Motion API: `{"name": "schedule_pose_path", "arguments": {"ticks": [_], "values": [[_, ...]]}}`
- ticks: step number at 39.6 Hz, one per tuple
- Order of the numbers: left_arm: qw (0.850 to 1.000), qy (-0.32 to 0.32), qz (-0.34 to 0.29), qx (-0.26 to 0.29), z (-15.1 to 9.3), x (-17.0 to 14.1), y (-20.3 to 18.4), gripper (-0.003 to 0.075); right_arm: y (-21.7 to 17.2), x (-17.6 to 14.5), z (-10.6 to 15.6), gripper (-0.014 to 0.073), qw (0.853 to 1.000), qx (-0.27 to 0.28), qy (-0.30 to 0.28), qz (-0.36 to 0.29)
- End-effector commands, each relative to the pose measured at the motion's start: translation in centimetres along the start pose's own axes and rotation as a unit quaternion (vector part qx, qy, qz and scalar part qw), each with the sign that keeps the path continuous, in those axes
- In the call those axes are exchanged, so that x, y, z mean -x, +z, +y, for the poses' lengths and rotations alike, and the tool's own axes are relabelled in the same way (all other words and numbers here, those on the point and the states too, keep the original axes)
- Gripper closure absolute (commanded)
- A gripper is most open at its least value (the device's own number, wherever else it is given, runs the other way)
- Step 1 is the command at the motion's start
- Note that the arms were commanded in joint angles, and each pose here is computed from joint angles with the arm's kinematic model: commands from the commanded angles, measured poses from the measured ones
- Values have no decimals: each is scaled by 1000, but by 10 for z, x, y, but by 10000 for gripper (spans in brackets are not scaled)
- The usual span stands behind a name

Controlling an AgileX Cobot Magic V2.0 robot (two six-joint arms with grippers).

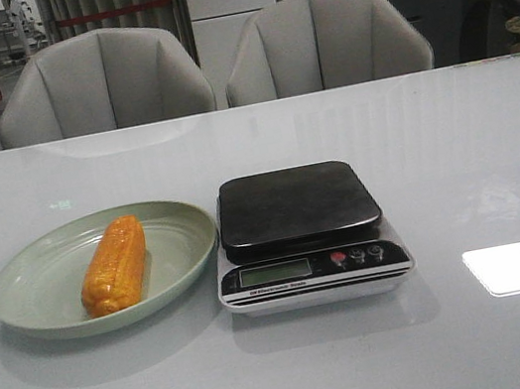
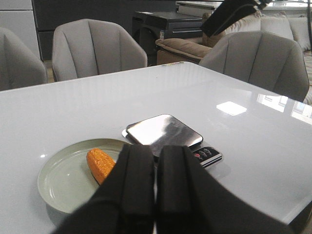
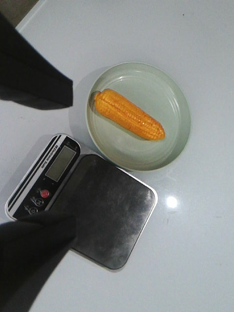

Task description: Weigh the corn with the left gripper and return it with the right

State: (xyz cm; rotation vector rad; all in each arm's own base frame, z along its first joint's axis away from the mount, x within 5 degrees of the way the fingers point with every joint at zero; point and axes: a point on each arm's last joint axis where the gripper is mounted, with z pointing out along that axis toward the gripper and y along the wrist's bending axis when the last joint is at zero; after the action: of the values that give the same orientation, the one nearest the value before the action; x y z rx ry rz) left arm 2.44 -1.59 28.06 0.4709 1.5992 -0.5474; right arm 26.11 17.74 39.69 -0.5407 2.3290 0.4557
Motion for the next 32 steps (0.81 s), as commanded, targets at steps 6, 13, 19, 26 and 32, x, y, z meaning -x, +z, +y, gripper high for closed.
{"name": "schedule_pose_path", "arguments": {"ticks": [6,13,19,26,32], "values": [[999,1,-46,-5,-1,14,-2,606,-44,-45,-6,50,993,7,-3,-121],[999,1,-46,-5,-1,14,-2,606,-58,-95,-14,50,984,7,-2,-176],[999,1,-46,-5,-1,14,-2,606,-75,-133,-19,50,971,3,-33,-236],[999,1,-46,-5,-1,14,-2,606,-96,-174,-24,50,954,5,-44,-298],[999,1,-46,-5,-1,14,-2,606,-105,-208,-29,50,931,8,-48,-361]]}}
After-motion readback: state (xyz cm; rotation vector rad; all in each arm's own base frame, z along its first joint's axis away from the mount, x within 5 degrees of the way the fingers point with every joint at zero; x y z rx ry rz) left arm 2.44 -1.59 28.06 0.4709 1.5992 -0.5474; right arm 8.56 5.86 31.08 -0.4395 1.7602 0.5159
